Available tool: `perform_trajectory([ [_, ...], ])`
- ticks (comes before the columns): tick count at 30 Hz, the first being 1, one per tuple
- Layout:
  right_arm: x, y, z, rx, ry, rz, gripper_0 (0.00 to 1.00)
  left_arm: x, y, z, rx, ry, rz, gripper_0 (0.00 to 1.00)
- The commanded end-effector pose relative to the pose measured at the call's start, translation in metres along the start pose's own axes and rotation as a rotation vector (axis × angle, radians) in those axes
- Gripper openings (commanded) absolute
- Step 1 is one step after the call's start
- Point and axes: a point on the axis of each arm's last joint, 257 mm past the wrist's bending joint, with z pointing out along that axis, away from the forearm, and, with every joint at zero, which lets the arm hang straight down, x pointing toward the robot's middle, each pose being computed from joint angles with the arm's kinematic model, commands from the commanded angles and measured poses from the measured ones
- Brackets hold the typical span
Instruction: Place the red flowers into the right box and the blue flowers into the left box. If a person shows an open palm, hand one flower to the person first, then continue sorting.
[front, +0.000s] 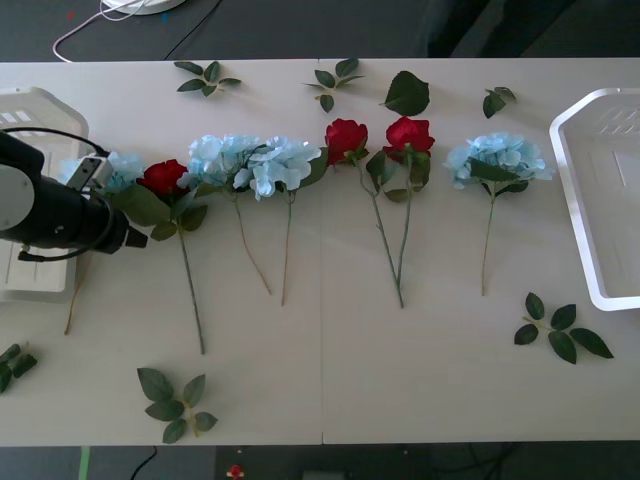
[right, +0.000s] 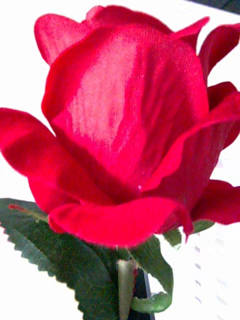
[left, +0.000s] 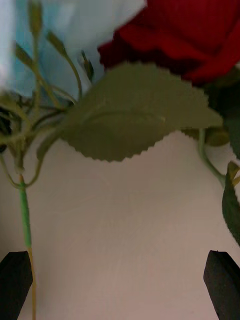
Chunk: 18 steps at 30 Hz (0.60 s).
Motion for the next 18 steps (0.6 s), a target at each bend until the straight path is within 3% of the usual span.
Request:
perform_trajectory([
  [1,-0.023,-0.045,0.003,0.074,-0.084,-0.070,0.00,-0.004,0.003,0.002,-0.012,-0.013,0.095,1.00],
  [15,-0.015,-0.044,0.038,0.147,-0.128,-0.130,0.00,0.005,0.027,0.019,-0.062,-0.039,0.106,1.00],
  [16,-0.016,-0.043,0.038,0.146,-0.132,-0.129,0.08,0.005,0.029,0.020,-0.066,-0.038,0.103,1.00],
  [18,-0.018,-0.042,0.039,0.144,-0.145,-0.128,0.85,0.008,0.035,0.021,-0.077,-0.033,0.103,1.00],
])
